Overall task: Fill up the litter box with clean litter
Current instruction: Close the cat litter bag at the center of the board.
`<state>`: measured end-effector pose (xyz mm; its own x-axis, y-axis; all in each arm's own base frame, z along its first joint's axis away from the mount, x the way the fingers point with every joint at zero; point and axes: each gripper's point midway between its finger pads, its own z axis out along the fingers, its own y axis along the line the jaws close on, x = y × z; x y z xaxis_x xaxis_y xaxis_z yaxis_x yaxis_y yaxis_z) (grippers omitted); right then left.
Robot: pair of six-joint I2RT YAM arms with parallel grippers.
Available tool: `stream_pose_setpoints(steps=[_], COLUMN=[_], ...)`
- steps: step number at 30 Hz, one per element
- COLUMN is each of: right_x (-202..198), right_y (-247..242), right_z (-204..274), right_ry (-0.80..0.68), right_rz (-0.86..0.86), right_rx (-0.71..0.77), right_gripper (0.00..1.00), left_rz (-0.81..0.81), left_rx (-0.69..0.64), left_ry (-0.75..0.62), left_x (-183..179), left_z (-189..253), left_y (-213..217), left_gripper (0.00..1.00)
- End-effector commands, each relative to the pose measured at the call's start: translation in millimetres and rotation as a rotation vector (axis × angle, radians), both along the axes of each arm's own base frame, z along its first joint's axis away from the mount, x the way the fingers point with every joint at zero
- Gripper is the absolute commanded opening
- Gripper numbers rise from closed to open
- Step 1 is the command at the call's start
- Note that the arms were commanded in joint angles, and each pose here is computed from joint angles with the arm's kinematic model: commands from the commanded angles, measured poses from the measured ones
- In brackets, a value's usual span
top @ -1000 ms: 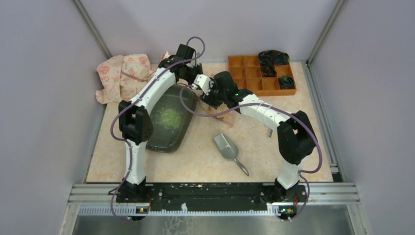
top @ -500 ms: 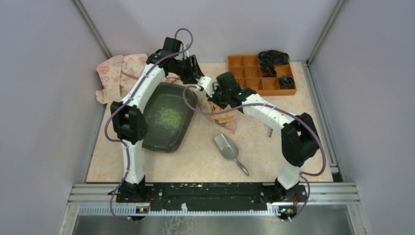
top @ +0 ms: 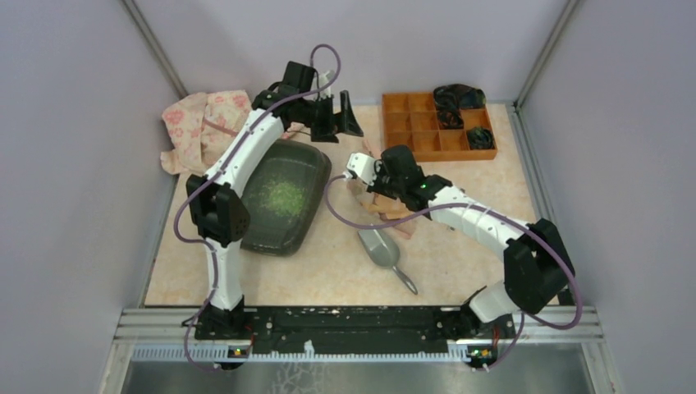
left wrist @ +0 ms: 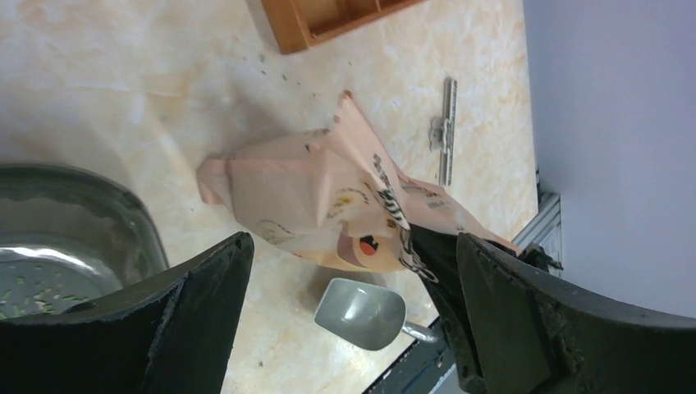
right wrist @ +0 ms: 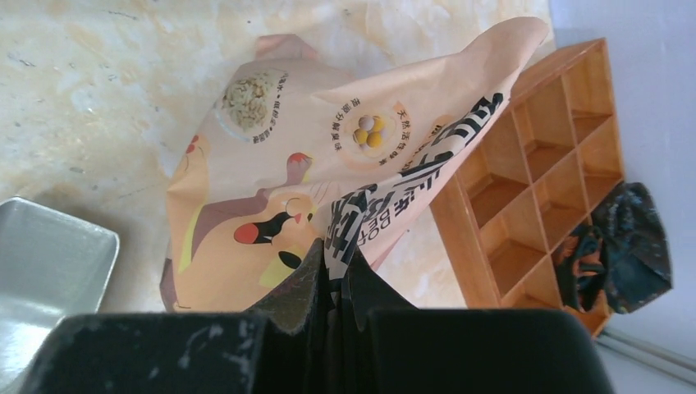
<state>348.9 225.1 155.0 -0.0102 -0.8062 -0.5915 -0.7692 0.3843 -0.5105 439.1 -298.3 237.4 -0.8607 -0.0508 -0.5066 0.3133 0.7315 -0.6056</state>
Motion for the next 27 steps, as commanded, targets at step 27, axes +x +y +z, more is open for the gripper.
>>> stream_pose_setpoints(steps=[27], right_x=[4], right_y=[27], right_z=[70], right_ry=[-0.379], right_rz=[0.007], right_rx=[0.123], right_gripper=[0.00], left_rz=[-0.059], left_rx=[0.100], left_ry=[0.130], left_x=[-28], left_z=[-71], left_y=[-60], left_gripper=[0.92])
